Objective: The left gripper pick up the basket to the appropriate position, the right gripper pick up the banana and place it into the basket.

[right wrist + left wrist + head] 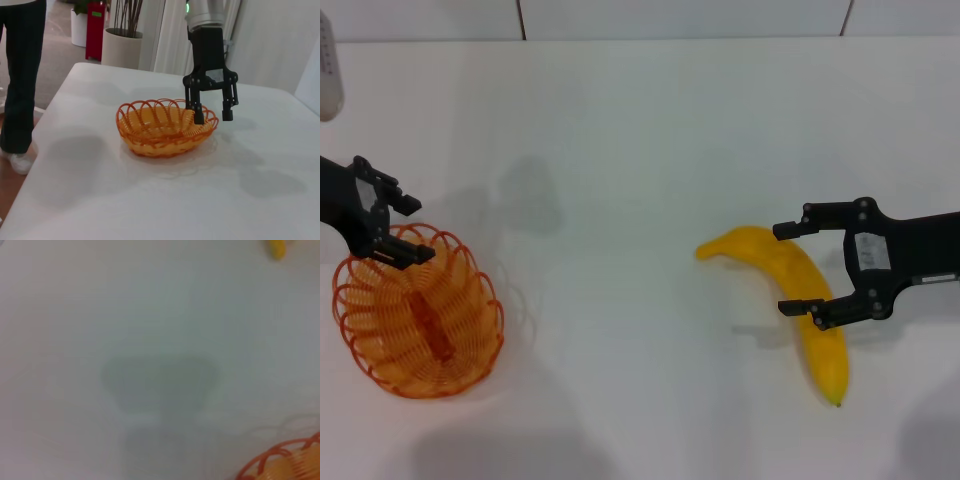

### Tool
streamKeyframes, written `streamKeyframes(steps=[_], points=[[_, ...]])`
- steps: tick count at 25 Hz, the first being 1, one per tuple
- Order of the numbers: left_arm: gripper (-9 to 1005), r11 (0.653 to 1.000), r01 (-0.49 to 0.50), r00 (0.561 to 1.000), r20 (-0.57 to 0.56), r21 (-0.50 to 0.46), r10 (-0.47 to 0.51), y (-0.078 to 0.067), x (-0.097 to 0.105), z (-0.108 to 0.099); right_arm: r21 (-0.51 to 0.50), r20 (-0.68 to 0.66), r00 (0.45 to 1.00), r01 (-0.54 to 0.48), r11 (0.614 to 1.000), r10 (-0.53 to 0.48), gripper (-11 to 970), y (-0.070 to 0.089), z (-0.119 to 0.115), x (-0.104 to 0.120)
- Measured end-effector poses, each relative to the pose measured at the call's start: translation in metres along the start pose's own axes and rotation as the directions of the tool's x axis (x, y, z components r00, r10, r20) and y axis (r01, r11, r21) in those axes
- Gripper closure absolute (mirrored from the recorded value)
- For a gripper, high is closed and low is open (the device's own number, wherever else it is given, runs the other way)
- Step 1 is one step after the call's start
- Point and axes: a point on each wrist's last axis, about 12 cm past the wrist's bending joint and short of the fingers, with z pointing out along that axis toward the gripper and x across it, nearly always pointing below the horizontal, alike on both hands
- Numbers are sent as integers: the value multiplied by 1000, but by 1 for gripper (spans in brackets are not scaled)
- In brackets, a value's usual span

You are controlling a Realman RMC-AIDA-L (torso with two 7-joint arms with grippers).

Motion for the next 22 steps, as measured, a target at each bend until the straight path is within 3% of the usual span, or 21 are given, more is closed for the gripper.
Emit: streamKeyframes(steps=[21, 22], points=[[320, 1000, -2, 999, -52, 13, 3, -2, -8, 10, 0, 0, 1000, -1, 1000, 1, 139, 0, 0, 0], [364, 1000, -2, 999, -53, 16, 3, -2, -9, 10, 0, -1, 1000, -1, 1000, 1, 139, 0, 0, 0]])
